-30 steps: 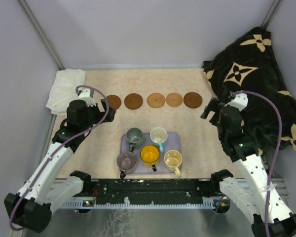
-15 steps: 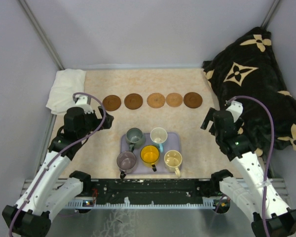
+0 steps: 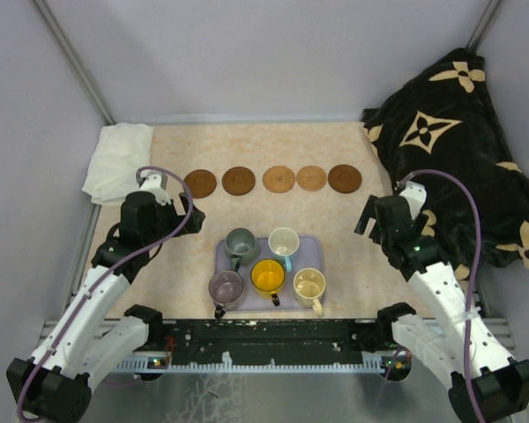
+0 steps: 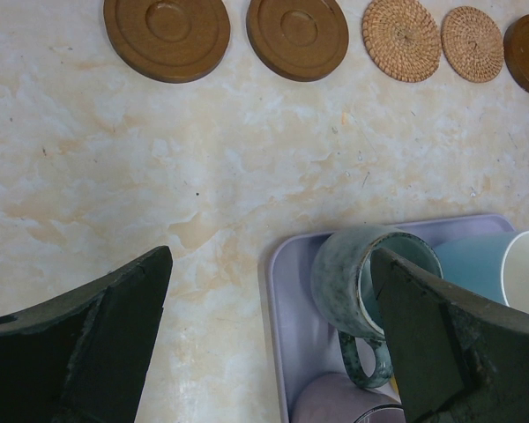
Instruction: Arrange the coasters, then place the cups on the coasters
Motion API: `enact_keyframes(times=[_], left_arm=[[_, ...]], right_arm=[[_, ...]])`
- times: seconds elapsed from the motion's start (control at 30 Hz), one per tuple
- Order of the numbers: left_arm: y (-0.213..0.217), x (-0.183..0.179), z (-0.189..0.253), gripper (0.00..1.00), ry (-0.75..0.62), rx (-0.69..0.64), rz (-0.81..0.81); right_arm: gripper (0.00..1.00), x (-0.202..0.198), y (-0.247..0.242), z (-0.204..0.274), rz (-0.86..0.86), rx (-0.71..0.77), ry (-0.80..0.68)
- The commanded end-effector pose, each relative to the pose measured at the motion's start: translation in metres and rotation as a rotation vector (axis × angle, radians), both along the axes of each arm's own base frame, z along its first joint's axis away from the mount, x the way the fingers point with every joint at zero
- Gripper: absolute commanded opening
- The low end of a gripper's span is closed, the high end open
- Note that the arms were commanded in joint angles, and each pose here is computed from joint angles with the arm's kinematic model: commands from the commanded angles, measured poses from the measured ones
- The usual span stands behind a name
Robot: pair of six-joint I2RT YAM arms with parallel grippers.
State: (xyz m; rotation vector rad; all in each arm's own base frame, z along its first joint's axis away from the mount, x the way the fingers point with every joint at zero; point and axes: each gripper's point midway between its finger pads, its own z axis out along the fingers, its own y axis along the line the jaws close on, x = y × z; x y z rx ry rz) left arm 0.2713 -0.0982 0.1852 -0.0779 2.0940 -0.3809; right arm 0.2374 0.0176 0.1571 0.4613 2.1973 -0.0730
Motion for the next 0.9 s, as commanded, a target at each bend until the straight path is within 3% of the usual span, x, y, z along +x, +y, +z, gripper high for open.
enact_keyframes(times=[0.0, 0.27, 0.5, 0.87], left_arm=[[-0.004, 0.002, 0.008, 1.0, -0.011, -0.018, -0.011], [0.0, 0.003, 0.001, 1.0, 0.012, -0.006, 0.01], [0.006, 0.005, -0.005, 1.0, 0.021, 0.003, 0.051], [0.007, 0.004, -0.012, 1.0, 0.035, 0.008, 0.058]], right_arm=[[0.99, 0.006, 0.007, 0.005, 0.013, 0.036, -0.018], [0.99, 0.005, -0.005, -0.011, -0.065, -0.034, 0.087], [0.99, 0.001, -0.021, -0.003, -0.169, -0.068, 0.07], [0.99, 0.001, -0.008, -0.008, -0.102, -0.042, 0.078]])
